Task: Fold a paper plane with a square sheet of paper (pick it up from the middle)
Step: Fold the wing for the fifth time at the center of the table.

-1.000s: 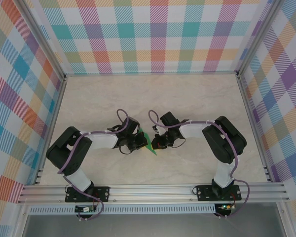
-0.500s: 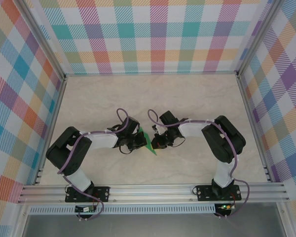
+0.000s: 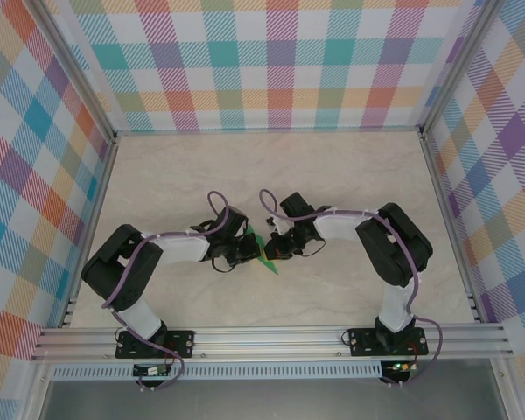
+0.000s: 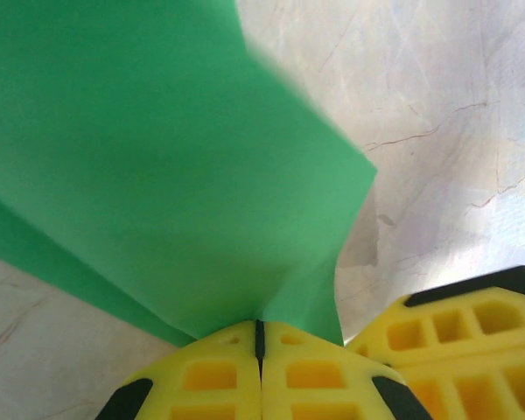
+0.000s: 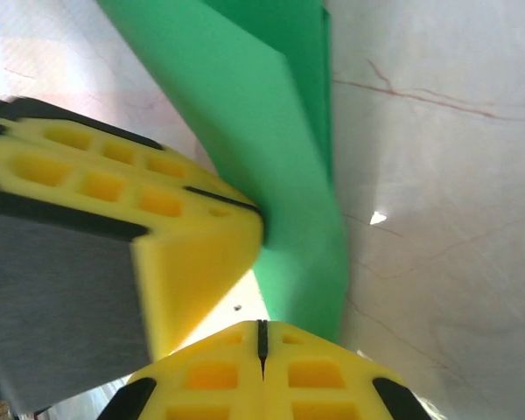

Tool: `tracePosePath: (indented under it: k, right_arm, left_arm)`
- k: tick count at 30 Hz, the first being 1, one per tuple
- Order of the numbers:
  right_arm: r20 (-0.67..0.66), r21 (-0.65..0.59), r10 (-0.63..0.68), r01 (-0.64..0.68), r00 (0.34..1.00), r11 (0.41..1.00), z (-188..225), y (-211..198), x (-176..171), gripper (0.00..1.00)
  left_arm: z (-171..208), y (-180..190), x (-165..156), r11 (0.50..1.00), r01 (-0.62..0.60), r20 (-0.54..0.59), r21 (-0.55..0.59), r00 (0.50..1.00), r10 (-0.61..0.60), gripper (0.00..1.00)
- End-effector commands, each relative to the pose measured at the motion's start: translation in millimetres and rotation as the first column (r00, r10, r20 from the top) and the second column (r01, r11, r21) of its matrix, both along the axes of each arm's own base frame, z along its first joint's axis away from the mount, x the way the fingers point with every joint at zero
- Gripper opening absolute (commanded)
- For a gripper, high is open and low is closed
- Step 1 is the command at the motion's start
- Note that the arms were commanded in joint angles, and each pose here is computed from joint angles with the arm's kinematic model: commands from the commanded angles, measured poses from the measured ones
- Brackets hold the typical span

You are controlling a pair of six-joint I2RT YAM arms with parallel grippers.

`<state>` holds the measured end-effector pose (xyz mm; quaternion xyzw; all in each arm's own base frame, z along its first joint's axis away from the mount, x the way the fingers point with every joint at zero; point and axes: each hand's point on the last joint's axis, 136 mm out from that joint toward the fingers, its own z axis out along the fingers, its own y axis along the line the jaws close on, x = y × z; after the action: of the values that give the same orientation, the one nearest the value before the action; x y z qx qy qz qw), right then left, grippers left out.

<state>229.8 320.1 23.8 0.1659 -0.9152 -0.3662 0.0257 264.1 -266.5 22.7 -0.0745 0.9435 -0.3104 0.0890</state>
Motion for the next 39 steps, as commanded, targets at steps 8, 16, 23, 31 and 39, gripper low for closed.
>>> tracePosePath:
  k: [8,16,23,31,39]
  right_arm:
    - [-0.055,-0.169,0.006,-0.015,0.998,0.985,-40,-29,-17,0.0]
    - [-0.067,-0.18,0.002,-0.014,0.998,0.984,-43,-30,-17,0.0]
    - [-0.076,-0.187,0.0,-0.014,0.997,0.982,-46,-31,-19,0.0]
    - [-0.082,-0.195,-0.002,-0.015,0.997,0.981,-48,-33,-20,0.0]
    - [-0.085,-0.204,-0.005,-0.012,0.996,0.979,-50,-33,-20,0.0]
  left_arm:
    - [42,4,34,0.994,0.104,0.17,-0.013,0.98,-0.1,0.06]
    - [24,17,35,0.995,0.082,0.158,0.048,0.983,-0.088,0.06]
    - [8,29,37,0.995,0.024,0.134,0.1,0.99,-0.037,0.06]
    - [0,38,38,0.991,-0.01,0.125,0.13,0.992,-0.006,0.06]
    - [-5,44,36,0.989,-0.043,0.113,0.14,0.993,0.027,0.06]
